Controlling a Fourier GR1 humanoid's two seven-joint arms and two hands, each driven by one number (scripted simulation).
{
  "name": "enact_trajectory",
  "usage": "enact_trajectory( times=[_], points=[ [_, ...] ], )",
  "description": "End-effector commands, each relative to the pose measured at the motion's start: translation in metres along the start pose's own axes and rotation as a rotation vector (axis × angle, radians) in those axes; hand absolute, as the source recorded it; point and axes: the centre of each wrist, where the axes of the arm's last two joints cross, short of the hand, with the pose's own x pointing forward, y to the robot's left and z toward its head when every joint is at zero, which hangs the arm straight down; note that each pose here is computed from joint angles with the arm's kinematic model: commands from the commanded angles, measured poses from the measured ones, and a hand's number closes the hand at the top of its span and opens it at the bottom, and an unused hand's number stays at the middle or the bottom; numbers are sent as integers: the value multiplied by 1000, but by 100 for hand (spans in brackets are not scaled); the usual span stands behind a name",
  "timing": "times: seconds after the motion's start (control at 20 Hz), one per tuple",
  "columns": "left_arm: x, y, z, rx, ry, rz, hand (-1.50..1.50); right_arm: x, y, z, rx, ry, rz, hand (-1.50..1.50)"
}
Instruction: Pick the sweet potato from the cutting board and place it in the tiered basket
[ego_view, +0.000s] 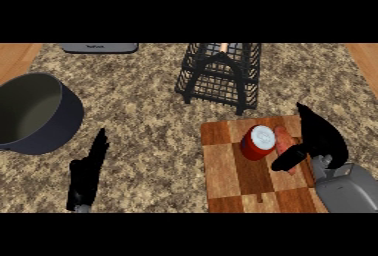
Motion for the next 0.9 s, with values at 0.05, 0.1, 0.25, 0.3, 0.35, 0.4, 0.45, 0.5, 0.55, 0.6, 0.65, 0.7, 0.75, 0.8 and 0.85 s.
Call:
enact_trajectory(
  times=[0.05,0.1,0.25,0.3,0.35,0.4,0.45,0.5,0.55,0.6,0.65,0.7,0.75,0.8,0.85],
  points=[
    [-5,9,9,7,-5,16,0,15,7,-3,76,180,101,-150],
    [-9,4,3,8,6,-11,0,3,7,-10,97,171,106,-150],
    [-5,-12,0,15,-7,3,0,16,10,-21,107,193,118,-150],
    [-17,8,10,13,15,-6,0,0,14,-12,123,175,93,-150],
    [-8,4,3,14,16,19,0,11,8,-13,133,180,94,-150],
    [-3,5,7,16,9,-7,0,8,2,-24,125,184,102,-150],
    [-15,4,-3,28,12,-11,0,10,2,-11,124,190,104,-150],
    [-2,2,5,8,11,14,0,0,-11,-14,119,190,101,-150],
    [2,-1,2,27,-5,-6,0,5,13,-10,135,186,105,-150],
    [-7,13,-5,9,-14,-1,0,15,5,-31,144,182,92,-150],
    [-9,0,1,2,5,-9,0,-9,2,-34,156,198,106,-150],
    [-13,8,11,4,11,12,0,12,-2,-30,152,207,118,-150],
    [-8,2,4,26,15,3,0,-3,-9,-34,178,212,117,-150],
    [11,-6,0,8,-4,-6,0,15,0,-27,171,198,107,-150],
    [-10,-2,4,-5,17,-8,0,4,18,-36,181,217,136,-150]
  ],
)
